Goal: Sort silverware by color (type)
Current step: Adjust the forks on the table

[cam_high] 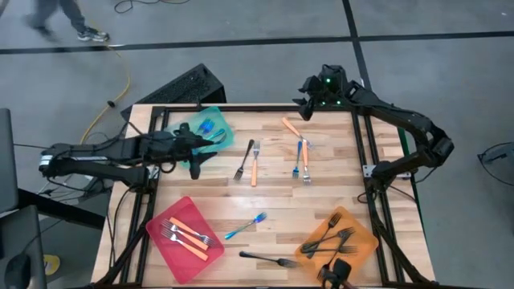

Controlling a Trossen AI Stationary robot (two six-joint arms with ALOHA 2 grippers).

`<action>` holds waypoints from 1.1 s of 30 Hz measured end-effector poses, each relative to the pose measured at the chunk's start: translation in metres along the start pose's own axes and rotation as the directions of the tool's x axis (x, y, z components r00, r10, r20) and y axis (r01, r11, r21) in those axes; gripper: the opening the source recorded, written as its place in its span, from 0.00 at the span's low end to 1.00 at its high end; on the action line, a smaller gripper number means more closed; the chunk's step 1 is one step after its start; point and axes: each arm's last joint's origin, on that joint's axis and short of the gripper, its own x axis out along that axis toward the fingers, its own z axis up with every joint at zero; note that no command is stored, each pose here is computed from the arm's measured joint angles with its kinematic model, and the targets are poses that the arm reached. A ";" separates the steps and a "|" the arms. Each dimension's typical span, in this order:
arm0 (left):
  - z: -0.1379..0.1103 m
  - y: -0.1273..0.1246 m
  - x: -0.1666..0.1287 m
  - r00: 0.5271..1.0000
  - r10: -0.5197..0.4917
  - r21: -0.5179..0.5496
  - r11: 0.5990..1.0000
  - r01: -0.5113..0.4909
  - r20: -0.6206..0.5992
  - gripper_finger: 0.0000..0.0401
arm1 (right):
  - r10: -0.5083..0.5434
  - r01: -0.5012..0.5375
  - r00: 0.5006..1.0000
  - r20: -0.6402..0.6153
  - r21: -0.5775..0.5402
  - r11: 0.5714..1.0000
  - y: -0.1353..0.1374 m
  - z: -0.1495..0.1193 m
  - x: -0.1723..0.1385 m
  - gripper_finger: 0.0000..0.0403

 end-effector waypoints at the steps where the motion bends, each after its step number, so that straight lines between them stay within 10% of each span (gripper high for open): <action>1: 0.000 -0.001 0.003 1.000 -0.011 0.004 1.000 0.011 -0.009 0.44 | 0.017 -0.017 1.000 0.010 -0.007 1.000 0.003 0.002 0.000 0.60; 11: -0.019 -0.008 0.045 0.982 0.038 0.088 0.996 -0.022 -0.184 0.44 | 0.146 -0.146 0.989 -0.003 -0.066 0.987 0.039 0.005 0.006 0.60; 17: -0.022 -0.004 0.063 0.973 0.138 0.059 0.990 -0.130 -0.183 0.44 | -0.007 -0.003 0.992 -0.123 -0.079 0.997 0.048 -0.003 0.008 0.60; 33: -0.015 -0.006 0.163 0.911 0.136 -0.095 0.978 -0.187 -0.390 0.44 | -0.023 0.036 0.982 -0.186 0.066 0.997 0.046 -0.010 0.014 0.60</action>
